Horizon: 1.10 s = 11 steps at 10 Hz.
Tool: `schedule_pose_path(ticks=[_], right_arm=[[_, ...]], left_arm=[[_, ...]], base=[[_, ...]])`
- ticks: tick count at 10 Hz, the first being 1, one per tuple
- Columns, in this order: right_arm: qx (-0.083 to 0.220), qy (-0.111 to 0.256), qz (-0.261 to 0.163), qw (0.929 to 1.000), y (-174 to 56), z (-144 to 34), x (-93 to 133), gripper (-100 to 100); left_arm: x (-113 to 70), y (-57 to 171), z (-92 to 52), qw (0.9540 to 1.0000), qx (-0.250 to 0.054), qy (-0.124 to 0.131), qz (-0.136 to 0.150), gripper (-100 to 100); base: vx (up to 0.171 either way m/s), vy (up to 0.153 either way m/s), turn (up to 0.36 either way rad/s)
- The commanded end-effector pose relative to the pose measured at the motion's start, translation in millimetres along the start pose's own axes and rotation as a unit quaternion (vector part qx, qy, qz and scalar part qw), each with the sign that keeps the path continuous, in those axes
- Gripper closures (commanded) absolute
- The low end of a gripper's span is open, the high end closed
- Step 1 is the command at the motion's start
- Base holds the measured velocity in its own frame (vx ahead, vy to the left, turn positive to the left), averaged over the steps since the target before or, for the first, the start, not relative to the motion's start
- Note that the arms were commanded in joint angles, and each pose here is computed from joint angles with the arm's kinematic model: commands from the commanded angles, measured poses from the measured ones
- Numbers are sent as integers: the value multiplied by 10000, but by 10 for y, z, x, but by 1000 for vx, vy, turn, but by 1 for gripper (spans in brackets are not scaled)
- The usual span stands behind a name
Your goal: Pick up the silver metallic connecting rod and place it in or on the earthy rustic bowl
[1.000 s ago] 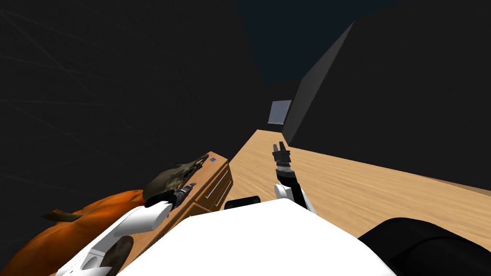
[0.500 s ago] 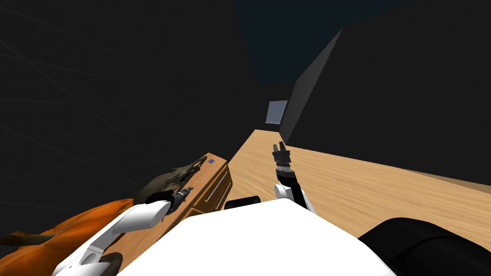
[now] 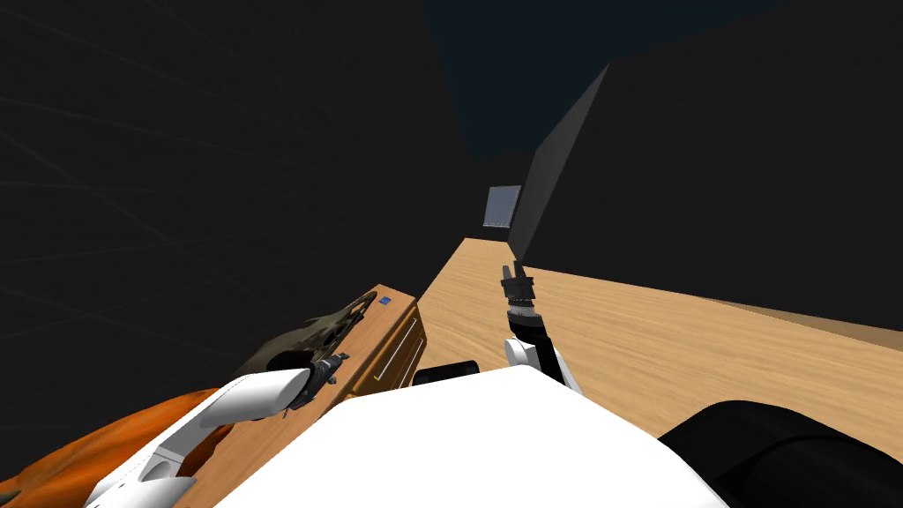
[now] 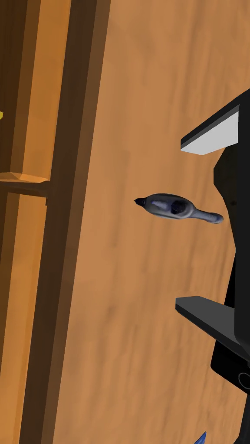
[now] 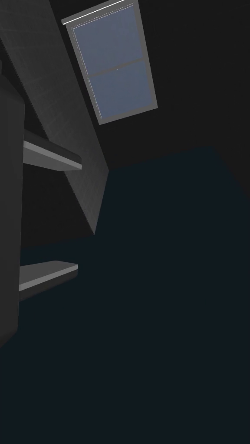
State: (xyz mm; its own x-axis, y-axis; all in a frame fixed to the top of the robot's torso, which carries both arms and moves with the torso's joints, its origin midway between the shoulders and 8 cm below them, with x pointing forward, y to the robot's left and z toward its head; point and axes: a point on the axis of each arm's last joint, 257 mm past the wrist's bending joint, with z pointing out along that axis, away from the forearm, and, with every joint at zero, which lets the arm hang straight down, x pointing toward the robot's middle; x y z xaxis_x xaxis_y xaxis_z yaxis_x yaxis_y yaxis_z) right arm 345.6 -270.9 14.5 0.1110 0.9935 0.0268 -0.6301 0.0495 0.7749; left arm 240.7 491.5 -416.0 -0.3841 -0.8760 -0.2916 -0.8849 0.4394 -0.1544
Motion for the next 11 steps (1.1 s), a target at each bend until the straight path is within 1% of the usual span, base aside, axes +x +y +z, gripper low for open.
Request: schedule_pose_path(ticks=[1,3,5,6,7,8,10,11], right_arm=[[0,0,0,10000,0,0,0,0],[0,0,0,10000,0,0,0,0],[0,0,0,10000,0,0,0,0],[0,0,0,10000,0,0,0,0],[0,0,0,10000,0,0,0,0],[0,0,0,10000,0,0,0,0],[0,0,0,10000,0,0,0,0],[0,0,0,10000,0,0,0,0]], left_arm=[[8,98,-5,9998,-190,94,37,-100],[8,210,-22,9989,-407,206,84,-100],[8,286,-39,9980,-553,284,113,-100],[7,254,-42,9984,-498,255,102,-100],[8,262,-43,9983,-515,263,106,0],[35,290,42,9983,-518,254,64,-100],[65,320,127,9983,-525,247,27,-100],[63,309,98,9983,-527,253,38,-100]], base=[[11,26,-86],[14,39,-100],[16,45,-59],[10,23,-13],[0,0,0],[-4,12,-54],[-5,23,-56],[-3,9,-9]])
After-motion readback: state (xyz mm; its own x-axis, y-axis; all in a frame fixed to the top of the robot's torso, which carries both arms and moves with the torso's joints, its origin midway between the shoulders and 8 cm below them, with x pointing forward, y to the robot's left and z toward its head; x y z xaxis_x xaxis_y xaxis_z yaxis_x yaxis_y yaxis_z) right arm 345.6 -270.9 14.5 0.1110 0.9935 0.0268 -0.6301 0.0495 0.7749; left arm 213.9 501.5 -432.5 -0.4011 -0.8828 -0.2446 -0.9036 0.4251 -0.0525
